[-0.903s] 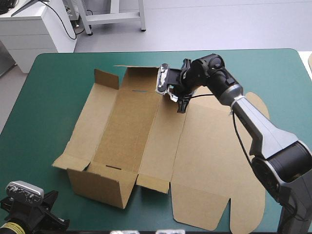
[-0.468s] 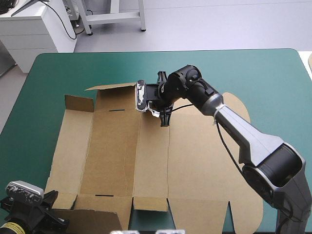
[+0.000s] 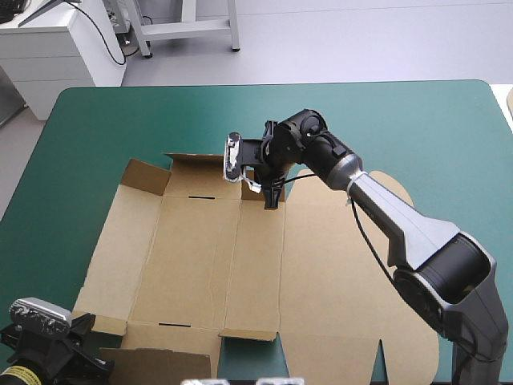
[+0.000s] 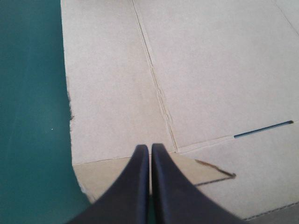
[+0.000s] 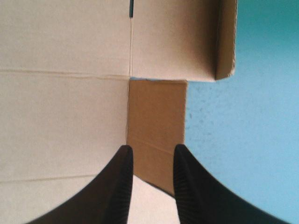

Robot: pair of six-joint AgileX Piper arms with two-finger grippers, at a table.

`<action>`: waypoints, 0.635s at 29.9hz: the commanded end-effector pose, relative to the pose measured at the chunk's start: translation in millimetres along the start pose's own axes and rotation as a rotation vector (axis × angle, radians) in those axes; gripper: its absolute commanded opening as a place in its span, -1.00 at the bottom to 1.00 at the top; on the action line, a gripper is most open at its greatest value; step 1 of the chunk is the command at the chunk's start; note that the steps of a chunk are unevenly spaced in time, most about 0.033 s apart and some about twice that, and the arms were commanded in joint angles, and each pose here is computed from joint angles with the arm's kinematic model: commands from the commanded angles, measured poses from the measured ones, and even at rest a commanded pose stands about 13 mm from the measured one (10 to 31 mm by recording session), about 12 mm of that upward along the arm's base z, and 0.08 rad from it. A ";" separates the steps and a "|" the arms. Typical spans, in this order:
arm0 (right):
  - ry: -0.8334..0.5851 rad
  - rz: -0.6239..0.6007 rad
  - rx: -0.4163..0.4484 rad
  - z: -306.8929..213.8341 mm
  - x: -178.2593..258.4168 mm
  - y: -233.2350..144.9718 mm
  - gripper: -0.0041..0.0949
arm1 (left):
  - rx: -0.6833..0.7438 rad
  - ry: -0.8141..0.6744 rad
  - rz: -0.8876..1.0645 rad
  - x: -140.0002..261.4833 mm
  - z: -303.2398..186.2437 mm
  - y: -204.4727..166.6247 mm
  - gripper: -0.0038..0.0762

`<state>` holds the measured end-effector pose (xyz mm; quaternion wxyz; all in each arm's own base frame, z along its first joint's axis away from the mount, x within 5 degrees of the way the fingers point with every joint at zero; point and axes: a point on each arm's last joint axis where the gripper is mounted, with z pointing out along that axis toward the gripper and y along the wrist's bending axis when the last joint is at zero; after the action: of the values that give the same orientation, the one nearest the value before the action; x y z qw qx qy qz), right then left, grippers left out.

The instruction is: Fold the box

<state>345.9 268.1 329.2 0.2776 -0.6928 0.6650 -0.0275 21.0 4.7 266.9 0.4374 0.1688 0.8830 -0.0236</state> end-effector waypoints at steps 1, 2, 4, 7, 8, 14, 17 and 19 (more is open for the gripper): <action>0.012 0.035 0.169 -58.5 2.8 -12.0 -0.48 | -0.005 -0.064 -0.004 -11.1 -3.3 1.0 -0.92; 0.045 0.078 0.207 -65.4 7.4 -14.7 -0.59 | -0.005 -0.064 -0.004 -11.1 -3.3 1.0 -0.92; 0.078 0.141 0.275 -82.4 18.1 -20.9 -0.80 | -0.005 -0.064 -0.004 -11.1 -3.3 1.0 -0.92; 0.085 0.319 0.350 -110.5 40.3 -30.5 -0.93 | -0.005 -0.064 -0.004 -11.1 -3.3 1.0 -0.92; 0.094 0.371 0.363 -118.3 49.2 -32.7 -0.93 | -0.005 -0.064 -0.004 -11.1 -3.3 1.0 -0.92; 0.123 0.669 0.448 -186.5 100.2 -30.3 -0.93 | -0.005 -0.064 -0.004 -11.1 -3.3 1.0 -0.92; 0.082 0.788 0.468 -217.9 121.7 -20.9 -0.93 | -0.005 -0.066 -0.003 -11.2 -3.3 1.1 -0.92; 0.040 0.883 0.478 -234.8 135.0 -9.5 -0.94 | -0.005 -0.066 -0.005 -11.2 -3.3 1.1 -0.92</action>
<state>307.5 87.0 458.6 0.3541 -0.3200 0.8737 -0.0944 21.0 4.7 266.9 0.4375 0.1689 0.8829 -0.0232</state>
